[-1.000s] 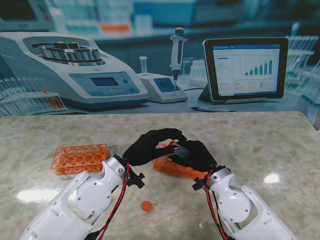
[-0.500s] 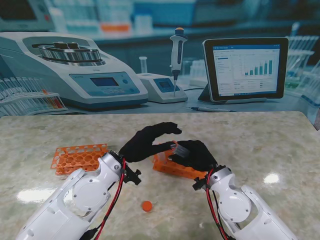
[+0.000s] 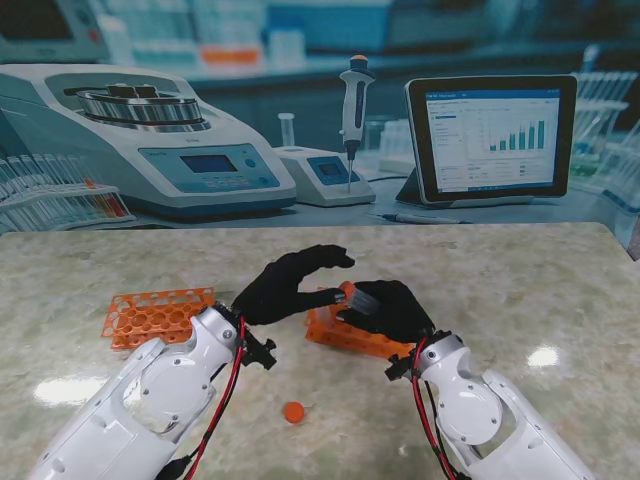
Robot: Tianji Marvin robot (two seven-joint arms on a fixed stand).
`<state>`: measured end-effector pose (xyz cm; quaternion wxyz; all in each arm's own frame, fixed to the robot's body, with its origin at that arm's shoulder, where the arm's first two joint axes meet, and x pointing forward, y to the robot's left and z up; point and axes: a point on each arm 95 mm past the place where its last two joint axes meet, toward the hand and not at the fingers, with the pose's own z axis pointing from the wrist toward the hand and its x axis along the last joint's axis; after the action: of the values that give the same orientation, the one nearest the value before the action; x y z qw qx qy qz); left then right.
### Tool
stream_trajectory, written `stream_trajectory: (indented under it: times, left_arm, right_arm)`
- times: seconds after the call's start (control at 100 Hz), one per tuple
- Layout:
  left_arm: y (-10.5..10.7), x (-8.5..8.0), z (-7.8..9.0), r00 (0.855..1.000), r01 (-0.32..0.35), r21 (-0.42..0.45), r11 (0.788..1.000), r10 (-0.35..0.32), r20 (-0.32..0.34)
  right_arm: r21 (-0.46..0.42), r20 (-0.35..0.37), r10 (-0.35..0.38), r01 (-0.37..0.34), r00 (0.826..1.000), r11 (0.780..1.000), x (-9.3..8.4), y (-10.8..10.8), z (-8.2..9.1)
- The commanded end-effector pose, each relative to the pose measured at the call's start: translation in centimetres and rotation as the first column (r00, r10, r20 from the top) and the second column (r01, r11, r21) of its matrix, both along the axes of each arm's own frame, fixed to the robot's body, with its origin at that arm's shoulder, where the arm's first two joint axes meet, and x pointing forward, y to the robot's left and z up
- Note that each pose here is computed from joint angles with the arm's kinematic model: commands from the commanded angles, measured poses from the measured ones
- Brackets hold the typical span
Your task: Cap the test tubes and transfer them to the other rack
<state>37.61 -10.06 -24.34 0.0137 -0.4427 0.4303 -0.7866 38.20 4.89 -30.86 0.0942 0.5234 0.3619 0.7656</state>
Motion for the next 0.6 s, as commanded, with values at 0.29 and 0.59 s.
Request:
stream_trajectory:
  times: [0.29,0.59]
  left_arm:
    - [-0.1,-0.2,-1.0,0.999,0.006,0.006,1.000,-0.006,-0.039]
    - [-0.1,-0.1,-1.6,0.998,0.007,0.013,1.000,-0.007,-0.061]
  right_arm:
    - [0.005,-0.002,0.000,0.000,1.000,1.000,-0.3,0.1,0.0]
    - [0.004,-0.001,0.000,0.000,1.000,1.000,-0.3,0.0,0.0]
